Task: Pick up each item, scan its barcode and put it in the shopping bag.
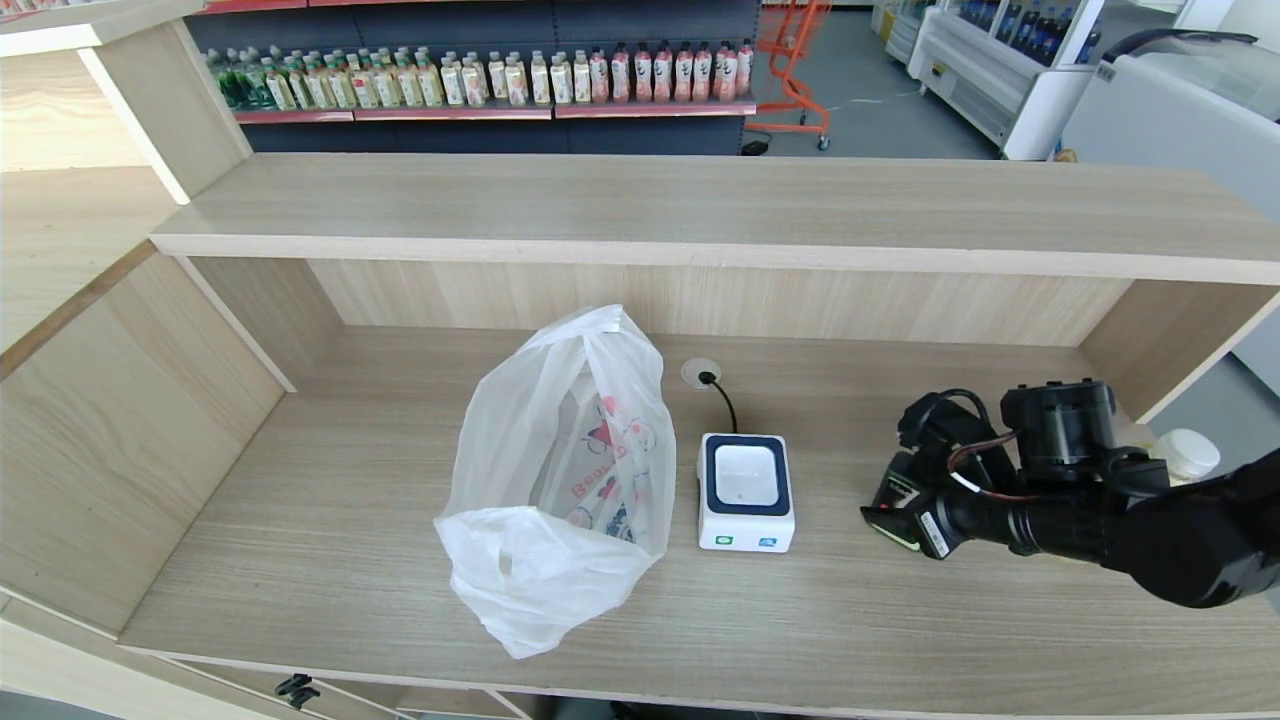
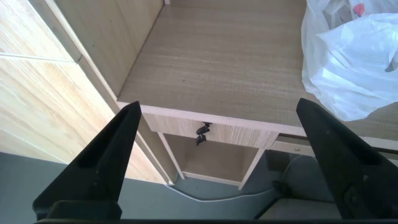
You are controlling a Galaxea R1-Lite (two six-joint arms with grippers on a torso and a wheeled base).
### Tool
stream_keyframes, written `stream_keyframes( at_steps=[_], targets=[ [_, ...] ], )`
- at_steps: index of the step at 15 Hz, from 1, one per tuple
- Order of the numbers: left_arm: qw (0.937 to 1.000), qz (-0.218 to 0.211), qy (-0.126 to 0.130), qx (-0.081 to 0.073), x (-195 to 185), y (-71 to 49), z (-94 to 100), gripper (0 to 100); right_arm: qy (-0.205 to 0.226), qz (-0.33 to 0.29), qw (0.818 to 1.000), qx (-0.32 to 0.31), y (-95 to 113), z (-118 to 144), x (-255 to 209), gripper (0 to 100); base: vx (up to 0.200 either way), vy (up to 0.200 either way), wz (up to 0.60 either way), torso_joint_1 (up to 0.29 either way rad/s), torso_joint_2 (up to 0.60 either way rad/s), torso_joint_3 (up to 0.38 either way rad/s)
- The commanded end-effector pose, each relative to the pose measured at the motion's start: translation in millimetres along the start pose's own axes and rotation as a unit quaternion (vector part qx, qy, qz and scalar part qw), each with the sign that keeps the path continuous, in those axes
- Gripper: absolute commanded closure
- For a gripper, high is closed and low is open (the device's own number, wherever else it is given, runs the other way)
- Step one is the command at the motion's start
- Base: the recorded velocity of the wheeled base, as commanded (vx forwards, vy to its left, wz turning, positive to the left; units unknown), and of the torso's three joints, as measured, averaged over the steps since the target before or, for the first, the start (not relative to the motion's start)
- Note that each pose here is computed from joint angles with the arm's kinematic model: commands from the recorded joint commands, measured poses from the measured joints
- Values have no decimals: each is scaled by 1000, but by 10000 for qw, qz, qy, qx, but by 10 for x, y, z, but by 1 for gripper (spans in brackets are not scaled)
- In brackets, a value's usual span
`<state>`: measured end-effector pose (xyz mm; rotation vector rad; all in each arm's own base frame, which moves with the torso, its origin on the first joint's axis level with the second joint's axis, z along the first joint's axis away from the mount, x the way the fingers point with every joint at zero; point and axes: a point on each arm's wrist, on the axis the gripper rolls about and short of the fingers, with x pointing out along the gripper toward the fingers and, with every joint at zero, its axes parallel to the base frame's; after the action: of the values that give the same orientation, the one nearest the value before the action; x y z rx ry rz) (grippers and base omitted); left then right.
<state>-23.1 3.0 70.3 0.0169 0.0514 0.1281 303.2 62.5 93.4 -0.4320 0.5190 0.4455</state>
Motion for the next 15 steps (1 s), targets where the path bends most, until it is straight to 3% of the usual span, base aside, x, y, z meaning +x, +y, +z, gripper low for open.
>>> stream_keyframes(
  at_steps=[1, 2, 5, 7, 10, 11, 13, 14, 15],
  targets=[
    [10000, 2, 0, 1, 0, 0, 0, 0, -51, 29, 10000, -32, 21, 27, -6, 100, 0, 0, 0, 0, 0, 0],
    [10000, 2, 0, 1, 0, 0, 0, 0, -126, 36, 9999, -67, 40, 57, -18, 100, 0, 0, 0, 0, 0, 0],
    [10000, 2, 0, 1, 0, 0, 0, 0, -990, -351, 9941, -252, 28, 251, -398, 100, 0, 0, 0, 0, 0, 0],
    [10000, 2, 0, 1, 0, 0, 0, 0, -1245, -640, 9882, -623, 86, 133, -938, 100, 0, 0, 0, 0, 0, 0],
    [10000, 2, 0, 1, 0, 0, 0, 0, -1338, -1514, 9529, -2260, -34, 93, -1350, 100, 0, 0, 0, 0, 0, 0],
    [10000, 2, 0, 1, 0, 0, 0, 0, -1429, -1731, 9320, -2845, -55, 108, -1424, 100, 0, 0, 0, 0, 0, 0],
    [10000, 2, 0, 1, 0, 0, 0, 0, -2194, -1759, 8618, -4221, -56, 226, -1520, 100, 0, 0, 0, 0, 0, 0],
    [10000, 2, 0, 1, 0, 0, 0, 0, -2642, -1528, 8013, -5146, -26, 249, -1538, 100, 0, 0, 0, 0, 0, 0],
    [10000, 2, 0, 1, 0, 0, 0, 0, -3036, -1310, 7275, -6012, 10, 247, -1544, 100, 0, 0, 0, 0, 0, 0]
  ],
)
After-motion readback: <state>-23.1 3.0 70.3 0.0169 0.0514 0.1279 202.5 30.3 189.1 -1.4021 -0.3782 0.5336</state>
